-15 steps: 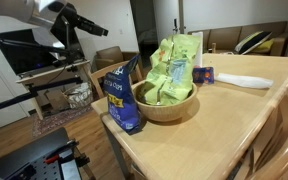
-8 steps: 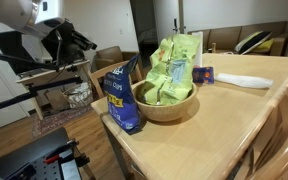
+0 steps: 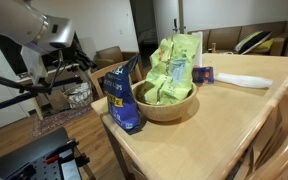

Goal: Move the blue packet of chips to the right

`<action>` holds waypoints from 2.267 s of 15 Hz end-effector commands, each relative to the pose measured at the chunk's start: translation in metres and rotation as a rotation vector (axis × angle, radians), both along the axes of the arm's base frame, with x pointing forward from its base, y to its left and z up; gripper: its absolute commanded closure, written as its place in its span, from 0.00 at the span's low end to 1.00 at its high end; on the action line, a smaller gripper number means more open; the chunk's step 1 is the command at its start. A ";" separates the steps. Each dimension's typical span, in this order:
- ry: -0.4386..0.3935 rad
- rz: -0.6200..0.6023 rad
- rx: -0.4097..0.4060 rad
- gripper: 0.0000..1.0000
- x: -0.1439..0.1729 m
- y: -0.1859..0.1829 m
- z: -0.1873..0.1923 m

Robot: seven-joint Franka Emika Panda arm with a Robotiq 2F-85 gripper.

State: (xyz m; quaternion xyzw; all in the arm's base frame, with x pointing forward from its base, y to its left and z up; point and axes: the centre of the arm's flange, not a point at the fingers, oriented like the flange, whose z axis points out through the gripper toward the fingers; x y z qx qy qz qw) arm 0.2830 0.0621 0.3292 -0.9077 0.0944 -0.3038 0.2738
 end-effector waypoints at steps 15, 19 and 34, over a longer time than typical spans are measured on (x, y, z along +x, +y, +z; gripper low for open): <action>0.051 0.023 -0.131 1.00 0.016 -0.019 -0.035; 0.039 0.035 -0.147 1.00 0.024 -0.018 -0.041; -0.194 0.023 -0.241 1.00 0.066 -0.023 -0.056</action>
